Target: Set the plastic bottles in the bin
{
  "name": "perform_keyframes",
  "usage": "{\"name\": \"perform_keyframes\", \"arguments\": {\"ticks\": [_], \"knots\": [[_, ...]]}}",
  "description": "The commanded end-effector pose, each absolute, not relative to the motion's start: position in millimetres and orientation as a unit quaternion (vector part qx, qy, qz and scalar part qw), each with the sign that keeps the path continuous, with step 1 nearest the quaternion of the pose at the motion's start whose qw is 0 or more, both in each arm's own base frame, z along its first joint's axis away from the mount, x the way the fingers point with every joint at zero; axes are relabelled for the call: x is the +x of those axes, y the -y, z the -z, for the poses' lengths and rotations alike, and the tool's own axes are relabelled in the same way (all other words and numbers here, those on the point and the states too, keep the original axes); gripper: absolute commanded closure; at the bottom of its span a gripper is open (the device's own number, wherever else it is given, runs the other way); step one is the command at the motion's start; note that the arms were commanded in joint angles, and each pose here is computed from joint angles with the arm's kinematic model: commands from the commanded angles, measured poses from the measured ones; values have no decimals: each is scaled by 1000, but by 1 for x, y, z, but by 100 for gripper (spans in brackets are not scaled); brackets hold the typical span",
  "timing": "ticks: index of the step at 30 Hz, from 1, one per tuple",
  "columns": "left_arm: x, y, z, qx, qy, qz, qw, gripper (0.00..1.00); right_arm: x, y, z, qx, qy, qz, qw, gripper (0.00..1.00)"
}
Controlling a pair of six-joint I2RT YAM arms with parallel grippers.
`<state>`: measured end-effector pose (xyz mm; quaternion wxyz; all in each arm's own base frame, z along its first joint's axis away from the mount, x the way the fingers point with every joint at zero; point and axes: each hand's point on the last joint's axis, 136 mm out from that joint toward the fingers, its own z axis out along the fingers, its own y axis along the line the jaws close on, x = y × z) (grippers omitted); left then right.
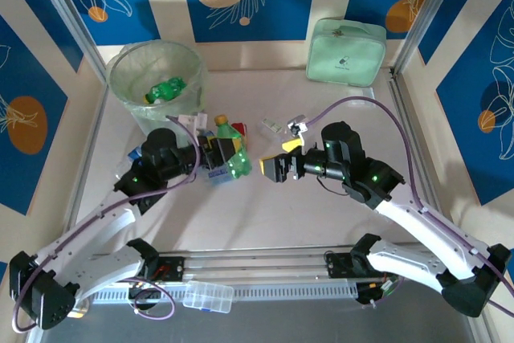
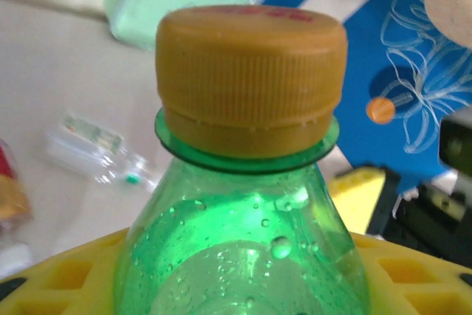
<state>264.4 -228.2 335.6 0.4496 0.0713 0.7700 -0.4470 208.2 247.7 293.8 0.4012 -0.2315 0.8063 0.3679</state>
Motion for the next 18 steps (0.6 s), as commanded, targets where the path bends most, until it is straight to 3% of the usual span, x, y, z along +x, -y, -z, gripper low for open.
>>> {"name": "perform_keyframes", "arguments": {"ticks": [1,11,18], "knots": [[283,196,-355,42,-790,380,480,100,208,-238,-296,-219,-810,-360,408,0],[352,101,-417,-128,-769,322,537,100,216,-216,-287,-185,-834,-323,406,0],[389,61,-424,-226,-762,297,529,100,217,-214,-281,-180,-839,-323,398,0]]}}
